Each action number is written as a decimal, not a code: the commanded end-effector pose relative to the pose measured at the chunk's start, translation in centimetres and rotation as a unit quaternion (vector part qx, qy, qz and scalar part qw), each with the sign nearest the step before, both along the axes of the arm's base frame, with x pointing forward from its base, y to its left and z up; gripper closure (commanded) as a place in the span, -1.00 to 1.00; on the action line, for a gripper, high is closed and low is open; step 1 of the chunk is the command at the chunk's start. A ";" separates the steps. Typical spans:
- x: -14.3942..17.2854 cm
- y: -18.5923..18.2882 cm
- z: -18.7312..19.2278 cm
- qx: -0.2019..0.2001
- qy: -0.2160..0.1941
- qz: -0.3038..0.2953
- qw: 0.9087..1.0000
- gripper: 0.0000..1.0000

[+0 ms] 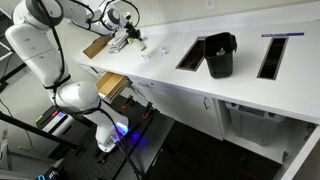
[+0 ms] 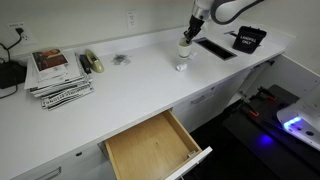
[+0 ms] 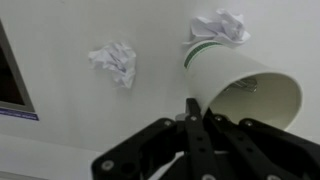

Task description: Pour the contents in the white coffee cup onto the right side of the countertop

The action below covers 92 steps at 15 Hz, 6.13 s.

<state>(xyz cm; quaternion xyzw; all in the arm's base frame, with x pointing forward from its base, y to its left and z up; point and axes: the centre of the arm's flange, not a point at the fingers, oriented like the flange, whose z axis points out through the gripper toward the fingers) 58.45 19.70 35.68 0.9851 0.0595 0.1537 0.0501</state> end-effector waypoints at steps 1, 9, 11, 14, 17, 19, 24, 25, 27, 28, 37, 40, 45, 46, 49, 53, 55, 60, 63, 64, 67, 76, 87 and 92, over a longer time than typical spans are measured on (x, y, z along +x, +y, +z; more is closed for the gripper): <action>-4.0 -5.3 2.5 -0.002 -0.016 0.003 1.000 0.98; -2.2 -10.0 3.2 -0.006 -0.006 -0.014 1.000 0.92; -2.2 -10.0 3.2 -0.006 -0.005 -0.013 1.000 0.92; -3.5 -9.2 3.3 -0.056 -0.017 0.002 0.998 0.98; -5.5 -8.9 3.2 -0.132 -0.034 0.026 0.990 0.98; -6.9 -8.8 2.9 -0.180 -0.042 0.030 0.982 0.98; -10.7 -9.5 1.7 -0.273 -0.056 -0.013 0.960 0.98; -11.2 -9.7 1.0 -0.285 -0.054 -0.023 0.957 0.98; -11.8 -9.8 -0.5 -0.312 -0.051 -0.045 0.948 0.98; -11.7 -9.9 -1.7 -0.326 -0.048 -0.052 0.943 0.98; -12.4 -10.9 -7.3 -0.392 -0.025 -0.088 0.916 0.92; -12.1 -10.8 -8.0 -0.394 -0.020 -0.088 0.915 0.92; -12.0 -8.0 -8.0 -0.471 -0.013 -0.092 0.877 0.98; -11.9 -7.2 -8.3 -0.490 -0.009 -0.092 0.867 0.98; -11.6 -5.2 -9.3 -0.531 -0.003 -0.087 0.843 0.98; -10.2 -4.5 -12.2 -0.556 0.013 -0.086 0.826 0.98; -9.4 -4.5 -13.7 -0.558 0.021 -0.084 0.825 0.98; -7.8 -3.9 -16.2 -0.571 0.029 -0.080 0.817 0.98; -7.4 -3.5 -16.4 -0.589 0.032 -0.085 0.803 0.98; -7.3 -3.4 -16.4 -0.596 0.034 -0.087 0.798 0.98; -6.9 -3.1 -16.8 -0.611 0.039 -0.090 0.785 0.98; -5.8 -2.6 -18.6 -0.635 0.047 -0.095 0.765 0.98; -5.0 -2.4 -20.2 -0.669 0.074 -0.125 0.729 0.98; -4.7 -2.0 -20.7 -0.681 0.084 -0.130 0.715 0.98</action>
